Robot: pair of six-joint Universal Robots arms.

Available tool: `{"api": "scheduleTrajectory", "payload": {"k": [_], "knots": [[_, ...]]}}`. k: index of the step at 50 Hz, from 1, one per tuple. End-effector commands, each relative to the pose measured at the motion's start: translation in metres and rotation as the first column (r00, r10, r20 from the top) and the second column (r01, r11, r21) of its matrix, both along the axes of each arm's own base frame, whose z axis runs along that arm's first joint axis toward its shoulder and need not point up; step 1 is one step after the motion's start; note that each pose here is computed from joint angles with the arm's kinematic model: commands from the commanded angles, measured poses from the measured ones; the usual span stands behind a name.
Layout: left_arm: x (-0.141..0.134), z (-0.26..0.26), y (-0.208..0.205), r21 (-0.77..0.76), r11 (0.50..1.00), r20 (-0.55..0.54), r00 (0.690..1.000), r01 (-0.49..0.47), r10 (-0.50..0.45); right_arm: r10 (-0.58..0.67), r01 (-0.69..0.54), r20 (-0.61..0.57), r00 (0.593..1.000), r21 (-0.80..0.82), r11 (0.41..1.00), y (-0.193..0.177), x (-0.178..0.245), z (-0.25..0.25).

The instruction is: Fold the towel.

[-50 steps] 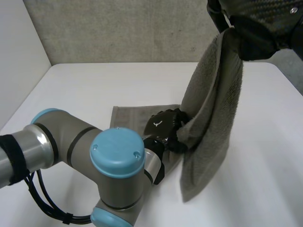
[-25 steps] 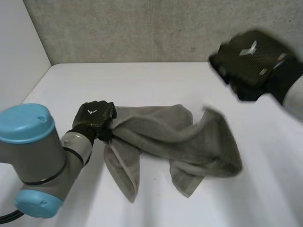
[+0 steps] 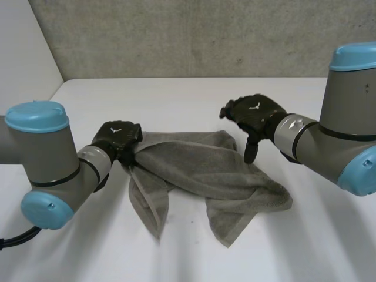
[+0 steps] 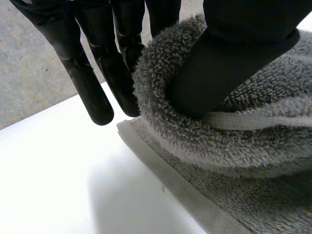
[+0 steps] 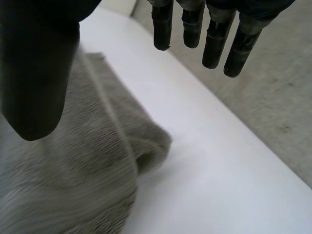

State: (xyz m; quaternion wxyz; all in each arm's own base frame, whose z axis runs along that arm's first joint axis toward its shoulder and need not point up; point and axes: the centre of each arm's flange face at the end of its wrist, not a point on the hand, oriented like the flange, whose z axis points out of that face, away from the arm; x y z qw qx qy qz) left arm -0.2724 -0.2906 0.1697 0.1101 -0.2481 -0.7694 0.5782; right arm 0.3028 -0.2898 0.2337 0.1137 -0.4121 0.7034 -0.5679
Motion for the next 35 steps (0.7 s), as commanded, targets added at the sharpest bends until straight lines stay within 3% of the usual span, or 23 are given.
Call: {"api": "scheduleTrajectory", "payload": {"k": [1, 8, 11, 14, 26, 29, 32, 33, 34, 35], "knots": [[0.005, 0.007, 0.014, -0.001, 1.000, -0.001, 1.000, 0.002, -0.002, -0.073, 0.075, 0.097, 0.993, -0.018, 0.997, -0.041, -0.005, -0.006], [0.009, 0.006, 0.023, 0.015, 1.000, 0.006, 1.000, 0.002, -0.002, -0.036, 0.029, 0.058, 0.998, 0.125, 0.992, -0.059, 0.007, -0.035], [0.012, 0.006, 0.030, 0.021, 1.000, 0.008, 1.000, 0.002, -0.002, 0.046, -0.073, 0.096, 0.994, 0.299, 0.951, -0.056, 0.018, -0.058], [0.012, 0.006, 0.031, 0.021, 1.000, 0.008, 1.000, 0.002, -0.002, 0.073, -0.120, 0.138, 0.988, 0.371, 0.921, -0.051, 0.023, -0.066], [0.012, 0.005, 0.031, 0.015, 1.000, 0.006, 1.000, 0.002, -0.002, 0.088, -0.153, 0.173, 0.981, 0.412, 0.898, -0.047, 0.037, -0.085], [0.007, 0.014, 0.020, -0.051, 0.999, -0.018, 1.000, 0.002, -0.003, 0.105, -0.168, 0.180, 0.978, 0.379, 0.910, -0.047, 0.044, -0.079], [0.002, 0.026, 0.005, -0.129, 0.992, -0.045, 0.999, -0.001, -0.005, 0.113, -0.166, 0.216, 0.970, 0.246, 0.955, -0.061, 0.048, -0.048], [-0.004, 0.038, -0.009, -0.199, 0.980, -0.058, 0.998, -0.001, -0.011, 0.121, -0.154, 0.244, 0.962, 0.121, 0.981, -0.071, 0.050, -0.018], [-0.004, 0.038, -0.009, -0.200, 0.980, -0.058, 0.998, -0.001, -0.011, 0.121, -0.154, 0.244, 0.962, 0.120, 0.981, -0.071, 0.050, -0.018], [-0.012, 0.062, -0.028, -0.313, 0.950, -0.066, 0.998, -0.003, -0.019, 0.138, -0.131, 0.288, 0.948, -0.044, 0.990, -0.078, 0.052, 0.023]]}}
